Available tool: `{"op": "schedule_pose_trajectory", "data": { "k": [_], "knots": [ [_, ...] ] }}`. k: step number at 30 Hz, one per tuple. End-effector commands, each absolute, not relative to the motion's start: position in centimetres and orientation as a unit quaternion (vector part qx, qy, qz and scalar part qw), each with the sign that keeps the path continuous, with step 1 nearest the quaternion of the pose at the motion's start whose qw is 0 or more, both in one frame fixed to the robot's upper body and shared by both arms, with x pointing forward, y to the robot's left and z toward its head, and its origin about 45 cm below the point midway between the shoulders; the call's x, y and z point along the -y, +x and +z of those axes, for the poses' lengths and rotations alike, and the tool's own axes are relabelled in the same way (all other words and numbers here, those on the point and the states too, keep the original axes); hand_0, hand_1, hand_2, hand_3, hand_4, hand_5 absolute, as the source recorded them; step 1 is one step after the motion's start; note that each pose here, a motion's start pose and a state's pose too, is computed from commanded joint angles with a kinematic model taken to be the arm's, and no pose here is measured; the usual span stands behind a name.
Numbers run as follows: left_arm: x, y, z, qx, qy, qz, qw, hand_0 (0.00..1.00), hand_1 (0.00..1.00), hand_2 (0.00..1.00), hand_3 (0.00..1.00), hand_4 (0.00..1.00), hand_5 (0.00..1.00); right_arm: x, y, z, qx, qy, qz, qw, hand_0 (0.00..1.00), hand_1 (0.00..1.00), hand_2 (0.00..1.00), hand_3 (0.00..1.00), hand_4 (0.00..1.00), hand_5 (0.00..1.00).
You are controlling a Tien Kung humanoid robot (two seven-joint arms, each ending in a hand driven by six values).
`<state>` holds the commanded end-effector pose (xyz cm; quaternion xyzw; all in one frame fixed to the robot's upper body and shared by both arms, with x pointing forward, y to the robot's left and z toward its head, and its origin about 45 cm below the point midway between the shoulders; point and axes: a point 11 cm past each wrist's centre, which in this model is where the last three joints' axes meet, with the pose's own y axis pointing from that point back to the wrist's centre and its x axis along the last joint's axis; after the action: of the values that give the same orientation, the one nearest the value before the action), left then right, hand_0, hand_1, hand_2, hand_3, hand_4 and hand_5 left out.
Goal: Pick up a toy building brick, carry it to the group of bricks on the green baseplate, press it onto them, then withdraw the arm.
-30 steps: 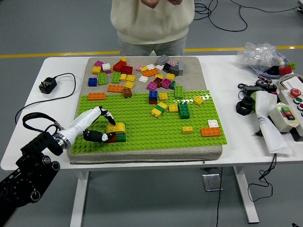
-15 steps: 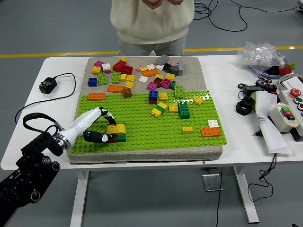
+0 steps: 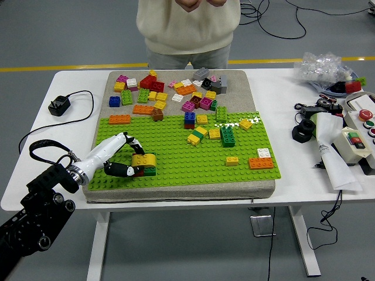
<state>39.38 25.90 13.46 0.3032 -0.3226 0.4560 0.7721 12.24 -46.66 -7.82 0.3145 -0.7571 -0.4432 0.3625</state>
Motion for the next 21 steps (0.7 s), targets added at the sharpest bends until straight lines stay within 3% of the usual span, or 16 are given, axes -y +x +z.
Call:
{"op": "schedule_pose_trajectory", "data": {
  "k": [21],
  "knots": [
    [-25.71,39.91,13.72,0.321,0.3,0.46,0.772,0.997,0.759,0.53,0.515,0.823,0.066,46.71,12.37,-7.76,0.757,0.315,-0.444,0.361,0.793,0.702,0.749,0.711,0.904,0.55]
  ]
}}
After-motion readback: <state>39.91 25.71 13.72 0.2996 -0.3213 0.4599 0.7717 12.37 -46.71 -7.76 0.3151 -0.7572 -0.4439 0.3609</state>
